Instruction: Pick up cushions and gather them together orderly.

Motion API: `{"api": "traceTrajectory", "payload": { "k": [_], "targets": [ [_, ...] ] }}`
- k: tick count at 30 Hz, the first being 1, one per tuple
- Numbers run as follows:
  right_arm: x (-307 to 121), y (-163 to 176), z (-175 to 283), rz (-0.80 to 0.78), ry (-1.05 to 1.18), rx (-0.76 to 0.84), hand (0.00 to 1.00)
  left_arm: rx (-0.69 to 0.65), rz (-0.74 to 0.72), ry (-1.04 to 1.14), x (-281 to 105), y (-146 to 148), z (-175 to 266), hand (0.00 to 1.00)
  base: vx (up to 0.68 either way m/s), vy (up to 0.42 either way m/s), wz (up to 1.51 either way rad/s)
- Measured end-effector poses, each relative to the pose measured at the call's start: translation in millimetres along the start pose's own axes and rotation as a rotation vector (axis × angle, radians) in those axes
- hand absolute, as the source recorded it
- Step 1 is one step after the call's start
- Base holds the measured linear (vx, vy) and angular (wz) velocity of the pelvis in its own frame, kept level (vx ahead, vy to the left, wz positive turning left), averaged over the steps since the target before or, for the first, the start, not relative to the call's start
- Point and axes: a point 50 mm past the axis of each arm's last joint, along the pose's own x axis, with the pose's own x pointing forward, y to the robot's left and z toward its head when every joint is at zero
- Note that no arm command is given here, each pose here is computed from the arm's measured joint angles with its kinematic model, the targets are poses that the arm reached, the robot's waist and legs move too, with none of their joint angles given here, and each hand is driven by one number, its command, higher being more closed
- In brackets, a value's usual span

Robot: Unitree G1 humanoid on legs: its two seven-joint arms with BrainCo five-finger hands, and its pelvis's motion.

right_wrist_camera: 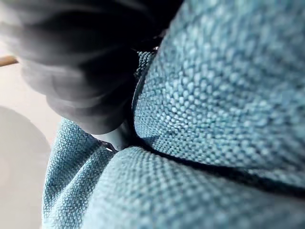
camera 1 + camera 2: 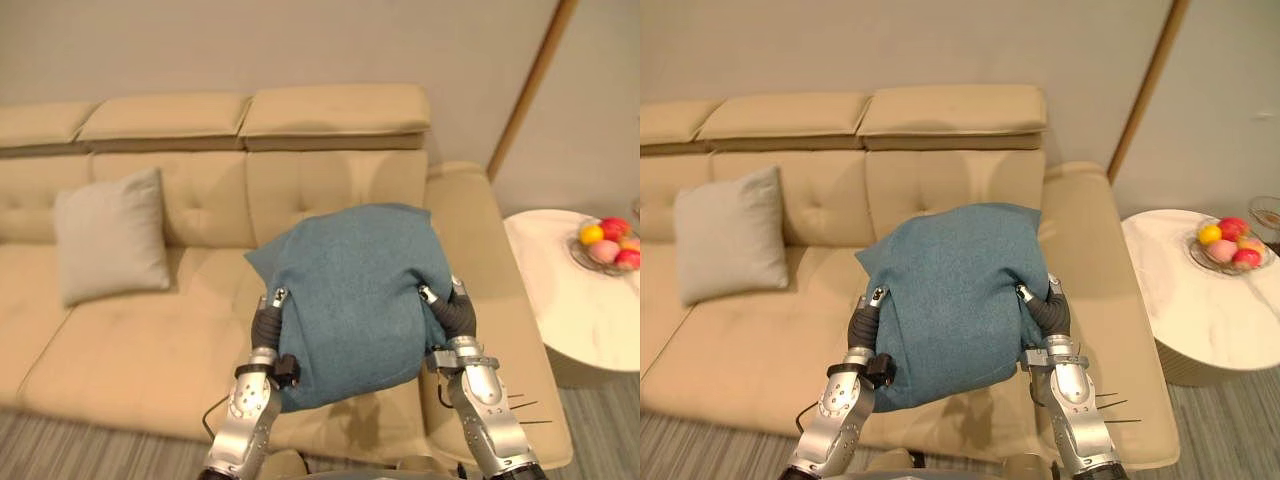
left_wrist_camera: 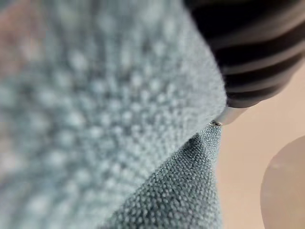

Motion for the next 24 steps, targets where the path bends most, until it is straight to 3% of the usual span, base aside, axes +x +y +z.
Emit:
{"api": "traceTrajectory", "payload": {
  "k": [5, 9, 14, 16, 19, 20, 22, 23, 24],
  "targets": [
    [9, 6, 8, 0.023, -0.044, -0.032, 1.0, 0.034, -0.002, -0.024, 3, -1, 4, 1.0, 0.01, 0.054, -0.36],
    [52, 21, 43, 0.024, -0.202, -0.055, 1.0, 0.059, 0.002, -0.201, 40, -14, 46, 1.0, -0.07, -0.043, -0.25],
    [120, 43, 125, -0.058, -0.463, -0.067, 1.0, 0.135, 0.004, -0.522, 107, -40, 147, 1.0, -0.11, -0.027, 0.03],
    [141, 54, 184, -0.122, -0.624, -0.042, 1.0, 0.154, 0.026, -0.687, 129, -57, 211, 1.0, -0.11, -0.01, 0.2],
    [151, 62, 241, -0.182, -0.769, -0.03, 1.0, 0.174, 0.039, -0.847, 134, -76, 271, 1.0, -0.1, -0.003, 0.26],
    [155, 68, 285, -0.217, -0.863, -0.019, 1.0, 0.15, 0.062, -0.959, 130, -85, 316, 1.0, -0.09, 0.001, 0.26],
    [158, 73, 302, -0.225, -0.883, -0.003, 1.0, 0.145, 0.083, -0.999, 129, -88, 334, 1.0, -0.07, 0.0, 0.2],
    [160, 78, 317, -0.235, -0.896, 0.01, 0.0, 0.138, 0.102, -1.022, 128, -92, 349, 0.0, -0.06, -0.002, 0.26],
    [161, 79, 330, -0.243, -0.909, 0.006, 0.0, 0.135, 0.109, -1.038, 128, -97, 364, 0.0, -0.04, -0.001, 0.3]
  ]
}}
